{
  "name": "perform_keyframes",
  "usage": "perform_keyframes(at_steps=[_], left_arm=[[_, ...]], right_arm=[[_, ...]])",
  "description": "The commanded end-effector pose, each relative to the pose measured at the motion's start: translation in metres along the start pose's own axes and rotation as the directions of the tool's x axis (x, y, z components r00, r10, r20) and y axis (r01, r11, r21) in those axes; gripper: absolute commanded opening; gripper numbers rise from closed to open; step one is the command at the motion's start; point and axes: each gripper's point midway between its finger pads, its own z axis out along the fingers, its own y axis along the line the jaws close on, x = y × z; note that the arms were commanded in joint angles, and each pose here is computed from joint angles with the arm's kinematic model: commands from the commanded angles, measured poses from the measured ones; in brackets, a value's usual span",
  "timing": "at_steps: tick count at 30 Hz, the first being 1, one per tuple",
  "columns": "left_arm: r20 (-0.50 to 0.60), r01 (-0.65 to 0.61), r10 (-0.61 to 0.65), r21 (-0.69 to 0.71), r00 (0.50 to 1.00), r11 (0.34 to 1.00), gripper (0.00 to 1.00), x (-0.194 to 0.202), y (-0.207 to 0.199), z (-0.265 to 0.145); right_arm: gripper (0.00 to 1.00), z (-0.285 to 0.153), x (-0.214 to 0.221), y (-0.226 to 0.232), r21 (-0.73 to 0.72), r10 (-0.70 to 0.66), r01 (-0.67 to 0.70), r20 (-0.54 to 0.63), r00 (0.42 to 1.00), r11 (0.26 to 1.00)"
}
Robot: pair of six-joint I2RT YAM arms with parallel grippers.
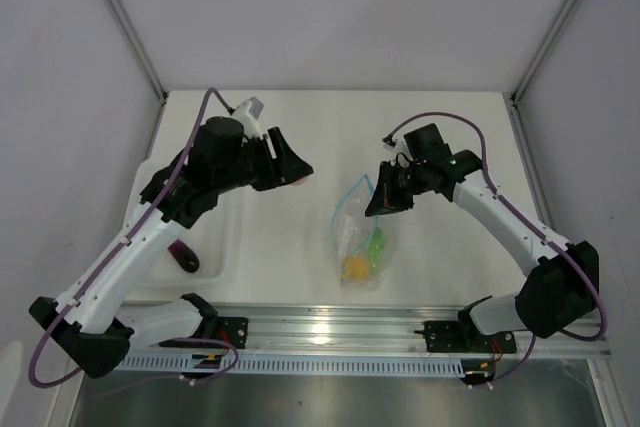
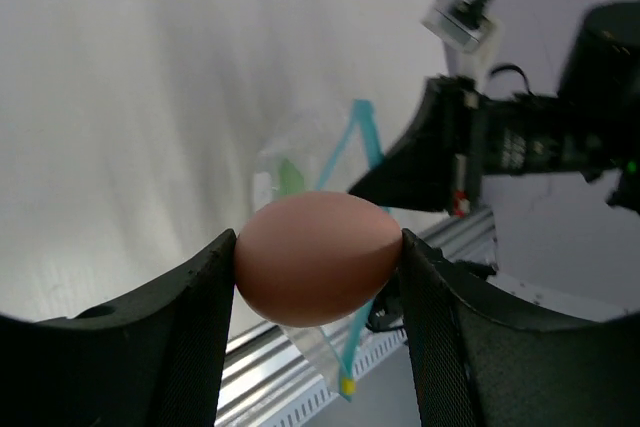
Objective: Place the food in the zip-top bag and seal the zipper
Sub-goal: Place the fake food in the zipper food storage bag.
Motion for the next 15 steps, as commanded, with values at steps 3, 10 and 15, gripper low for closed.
perform_keyframes(at_steps=[3, 10, 15], left_arm=[[-0.102, -0.044, 0.071, 0.242, 0.992, 0.969, 0.01, 0.033, -0.071, -0.013], [-0.293, -0.051, 0.164, 0.356, 0.942, 0.933, 0.01, 0.088, -0.101, 0.013], [-0.388, -0.041, 0.187, 0.355, 0.902, 0.934, 0.01, 0.113, -0.101, 0.028]], right_arm=[[0.00, -0.020, -0.013, 0.028, -0.018, -0.036, 0.037, 0.078, 0.996, 0.999], [0.00, -0.029, -0.014, 0.038, -0.035, -0.031, 0.034, 0.099, 0.995, 0.999], [0.00, -0.036, -0.010, 0.045, -0.052, -0.026, 0.031, 0.109, 0.994, 0.998]])
